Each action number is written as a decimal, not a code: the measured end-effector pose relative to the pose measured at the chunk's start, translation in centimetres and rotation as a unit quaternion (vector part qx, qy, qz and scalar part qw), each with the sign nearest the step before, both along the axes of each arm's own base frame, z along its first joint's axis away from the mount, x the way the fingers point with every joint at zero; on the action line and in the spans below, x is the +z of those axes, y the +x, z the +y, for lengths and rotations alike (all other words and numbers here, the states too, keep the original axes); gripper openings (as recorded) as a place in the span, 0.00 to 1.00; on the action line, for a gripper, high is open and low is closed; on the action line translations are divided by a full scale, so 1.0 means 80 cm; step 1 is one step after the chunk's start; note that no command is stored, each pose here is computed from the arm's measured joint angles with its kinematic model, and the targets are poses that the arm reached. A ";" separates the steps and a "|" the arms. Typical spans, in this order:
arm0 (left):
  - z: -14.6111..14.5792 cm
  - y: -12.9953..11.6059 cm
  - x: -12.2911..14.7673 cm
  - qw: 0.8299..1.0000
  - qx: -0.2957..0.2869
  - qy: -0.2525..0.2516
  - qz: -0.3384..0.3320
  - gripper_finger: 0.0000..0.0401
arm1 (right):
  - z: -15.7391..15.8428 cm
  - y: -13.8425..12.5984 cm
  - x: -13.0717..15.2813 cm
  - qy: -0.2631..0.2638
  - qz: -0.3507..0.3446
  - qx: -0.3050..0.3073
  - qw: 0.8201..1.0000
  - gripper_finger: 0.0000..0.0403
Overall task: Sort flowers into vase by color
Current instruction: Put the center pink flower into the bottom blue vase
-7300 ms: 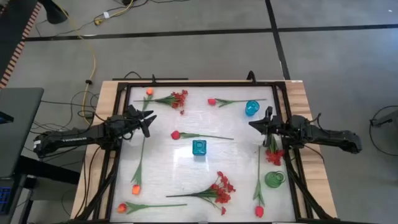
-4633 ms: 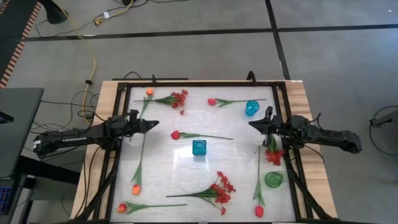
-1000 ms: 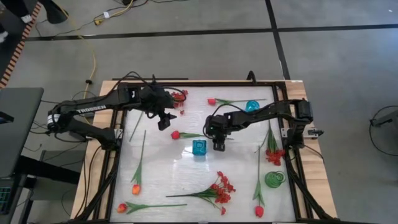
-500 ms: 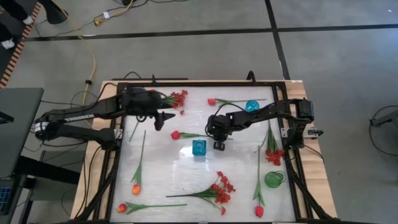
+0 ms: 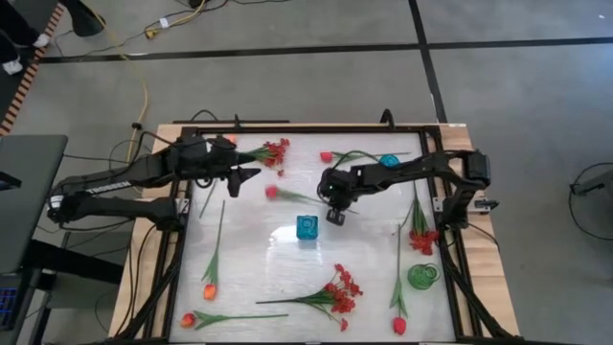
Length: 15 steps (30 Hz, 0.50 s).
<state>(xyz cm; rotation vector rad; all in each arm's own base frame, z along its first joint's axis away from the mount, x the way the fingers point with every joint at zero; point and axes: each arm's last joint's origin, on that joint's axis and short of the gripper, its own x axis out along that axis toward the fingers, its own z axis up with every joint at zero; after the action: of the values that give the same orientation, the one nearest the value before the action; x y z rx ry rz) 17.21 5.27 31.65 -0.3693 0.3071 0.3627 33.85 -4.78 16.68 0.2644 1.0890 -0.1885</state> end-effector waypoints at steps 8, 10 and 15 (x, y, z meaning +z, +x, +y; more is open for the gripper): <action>-0.007 0.001 0.002 1.000 -0.015 0.000 -0.006 0.55 | -0.016 -0.016 0.050 0.003 -0.062 -0.029 0.998 0.04; -0.008 0.001 0.002 1.000 -0.016 0.000 -0.005 0.55 | -0.020 -0.021 0.064 0.001 -0.081 -0.038 0.996 0.04; -0.008 0.001 0.002 1.000 -0.013 0.002 -0.005 0.55 | -0.031 -0.033 0.095 -0.011 -0.132 -0.055 0.990 0.04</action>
<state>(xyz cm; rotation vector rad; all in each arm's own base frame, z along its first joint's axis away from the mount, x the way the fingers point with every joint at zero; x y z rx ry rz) 17.30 4.65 31.78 -0.3628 0.3013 0.3349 31.20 -7.27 24.26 0.3206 0.8098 -0.2559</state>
